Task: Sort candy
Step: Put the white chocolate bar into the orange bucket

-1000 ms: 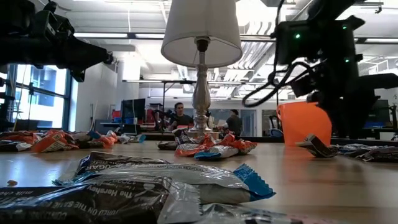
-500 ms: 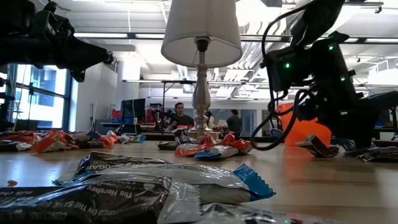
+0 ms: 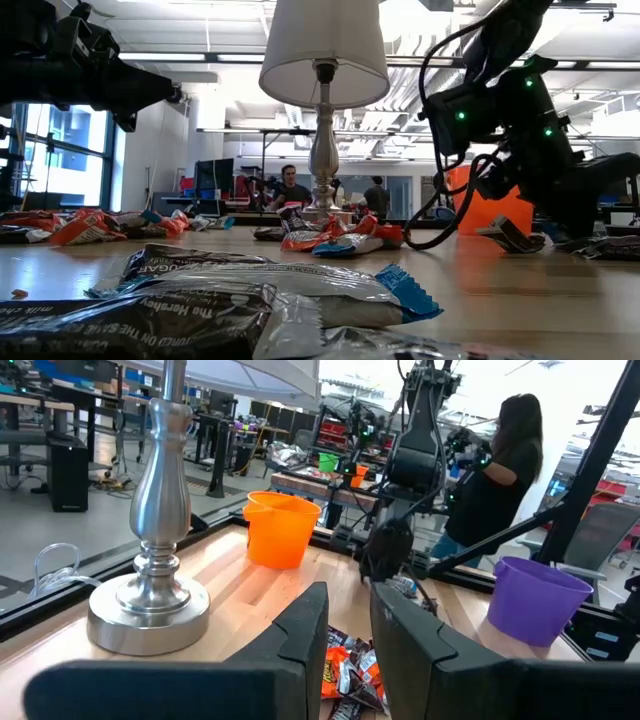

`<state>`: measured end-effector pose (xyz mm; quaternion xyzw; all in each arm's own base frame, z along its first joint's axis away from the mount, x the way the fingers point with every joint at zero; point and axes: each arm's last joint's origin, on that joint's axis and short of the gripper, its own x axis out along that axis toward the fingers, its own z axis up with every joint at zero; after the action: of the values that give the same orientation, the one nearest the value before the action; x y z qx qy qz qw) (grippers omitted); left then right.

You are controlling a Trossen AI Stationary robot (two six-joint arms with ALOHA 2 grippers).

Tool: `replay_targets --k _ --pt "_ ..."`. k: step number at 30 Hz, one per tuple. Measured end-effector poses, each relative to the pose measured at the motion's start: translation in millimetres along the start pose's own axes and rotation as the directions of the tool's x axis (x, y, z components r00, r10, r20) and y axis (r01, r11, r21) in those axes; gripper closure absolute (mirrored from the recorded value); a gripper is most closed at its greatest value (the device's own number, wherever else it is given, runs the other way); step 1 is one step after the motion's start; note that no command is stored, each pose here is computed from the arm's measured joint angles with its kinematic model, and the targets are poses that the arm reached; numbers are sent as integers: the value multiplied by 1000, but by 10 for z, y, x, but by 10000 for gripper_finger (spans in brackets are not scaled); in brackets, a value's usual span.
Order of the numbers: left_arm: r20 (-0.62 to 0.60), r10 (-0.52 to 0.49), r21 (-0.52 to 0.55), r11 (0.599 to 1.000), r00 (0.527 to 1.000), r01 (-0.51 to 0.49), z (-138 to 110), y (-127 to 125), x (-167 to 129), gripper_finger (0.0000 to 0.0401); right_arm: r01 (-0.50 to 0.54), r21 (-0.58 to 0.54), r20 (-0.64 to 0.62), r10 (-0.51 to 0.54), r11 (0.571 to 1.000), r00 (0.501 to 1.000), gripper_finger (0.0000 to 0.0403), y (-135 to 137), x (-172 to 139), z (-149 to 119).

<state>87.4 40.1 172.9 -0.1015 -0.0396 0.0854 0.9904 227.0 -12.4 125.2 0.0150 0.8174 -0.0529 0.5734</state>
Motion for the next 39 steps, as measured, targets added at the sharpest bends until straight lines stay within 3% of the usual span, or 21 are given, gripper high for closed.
replay_targets --k 3,7,13,17,23,27,30,35,39 --pt "0 0 0 1000 1000 0 0 0 0 337 1 26 -17 0 1000 1000 390 -1 1 -17" --pt "0 0 0 1000 1000 0 0 0 0 337 4 59 -52 -1 998 999 374 5 8 -49" --pt "0 0 0 1000 1000 0 0 0 0 337 8 89 -98 1 996 995 396 1 -30 -132" --pt "0 0 0 1000 1000 0 0 0 0 337 11 137 -84 1 991 996 391 -10 -143 -227" --pt "0 0 0 1000 1000 0 0 0 0 337 32 212 36 -41 977 999 397 -54 -543 -377" --pt "0 0 0 1000 1000 0 0 0 0 337 93 290 181 -150 952 972 396 -117 -900 -483" --pt "0 0 0 1000 1000 0 0 0 0 337 159 388 259 -273 908 927 395 -200 -1162 -584" --pt "0 0 0 1000 1000 0 0 0 0 337 266 592 270 -498 761 824 395 -392 -1481 -761" --pt "1 0 0 1000 1000 0 1 0 0 337 260 692 246 -559 674 792 395 -586 -1554 -815"
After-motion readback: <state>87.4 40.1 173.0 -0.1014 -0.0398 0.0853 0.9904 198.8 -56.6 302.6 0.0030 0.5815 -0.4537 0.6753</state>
